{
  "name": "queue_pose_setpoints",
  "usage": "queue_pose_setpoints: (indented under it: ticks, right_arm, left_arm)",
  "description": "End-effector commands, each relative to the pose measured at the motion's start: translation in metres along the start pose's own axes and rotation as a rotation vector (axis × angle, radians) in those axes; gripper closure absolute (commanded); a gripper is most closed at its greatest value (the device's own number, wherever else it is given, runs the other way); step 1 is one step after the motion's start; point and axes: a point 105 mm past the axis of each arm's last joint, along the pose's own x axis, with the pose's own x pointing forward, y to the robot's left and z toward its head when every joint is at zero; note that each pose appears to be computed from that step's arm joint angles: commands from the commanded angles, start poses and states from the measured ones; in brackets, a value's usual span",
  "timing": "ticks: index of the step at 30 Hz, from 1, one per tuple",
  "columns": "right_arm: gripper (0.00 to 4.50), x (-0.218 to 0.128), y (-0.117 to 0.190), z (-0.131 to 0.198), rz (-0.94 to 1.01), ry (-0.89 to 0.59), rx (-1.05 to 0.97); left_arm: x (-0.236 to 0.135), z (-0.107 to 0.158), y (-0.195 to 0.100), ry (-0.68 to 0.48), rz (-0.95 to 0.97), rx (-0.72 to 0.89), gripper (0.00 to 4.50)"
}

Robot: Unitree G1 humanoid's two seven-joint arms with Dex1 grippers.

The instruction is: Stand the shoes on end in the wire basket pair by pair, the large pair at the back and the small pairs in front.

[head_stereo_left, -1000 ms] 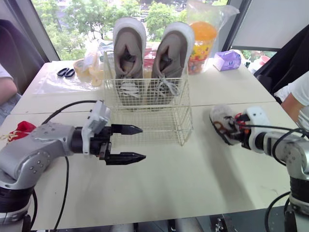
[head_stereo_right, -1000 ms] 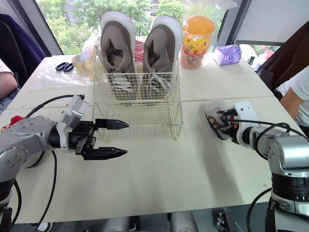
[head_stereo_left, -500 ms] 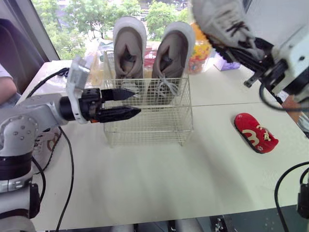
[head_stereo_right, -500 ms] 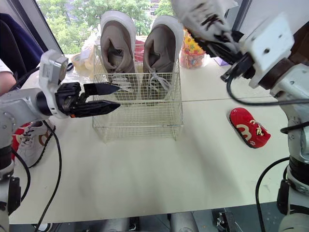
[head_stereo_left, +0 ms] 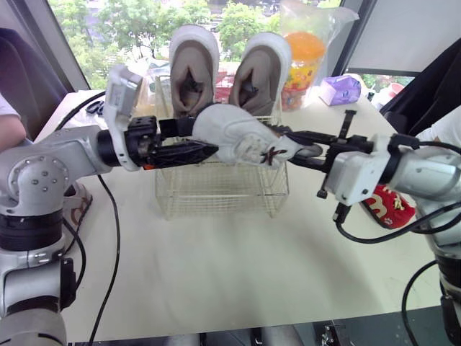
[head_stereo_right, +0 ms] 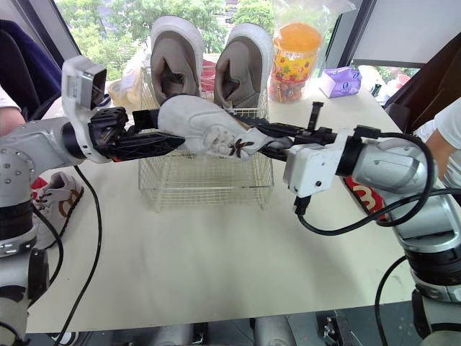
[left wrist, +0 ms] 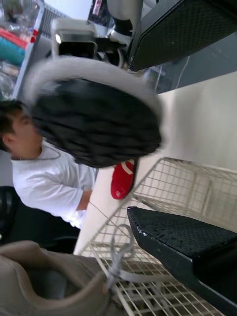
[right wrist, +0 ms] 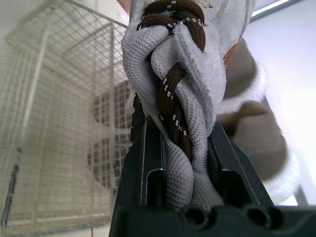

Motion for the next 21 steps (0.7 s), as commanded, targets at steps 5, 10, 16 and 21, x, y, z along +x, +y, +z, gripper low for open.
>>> queue_pose_setpoints:
  ticks: [5, 10, 16, 21]
  right_arm:
    - [4.11, 0.008, -0.003, 0.013, 0.027, -0.058, -0.085]
    - [4.11, 0.008, -0.004, 0.011, 0.027, -0.055, -0.085]
    - [3.63, 0.002, -0.016, 0.009, -0.032, -0.057, 0.124]
    - [1.25, -0.017, -0.028, 0.009, -0.049, -0.12, 0.813]
  left_arm:
    - [0.011, -0.004, -0.005, 0.015, -0.018, 0.023, 0.54]
    - [0.014, -0.009, -0.005, 0.01, -0.019, -0.009, 2.56]
    - [0.015, -0.006, -0.005, -0.033, 0.02, -0.033, 4.21]
    - [0.009, 0.01, -0.002, -0.189, 0.085, -0.094, 4.21]
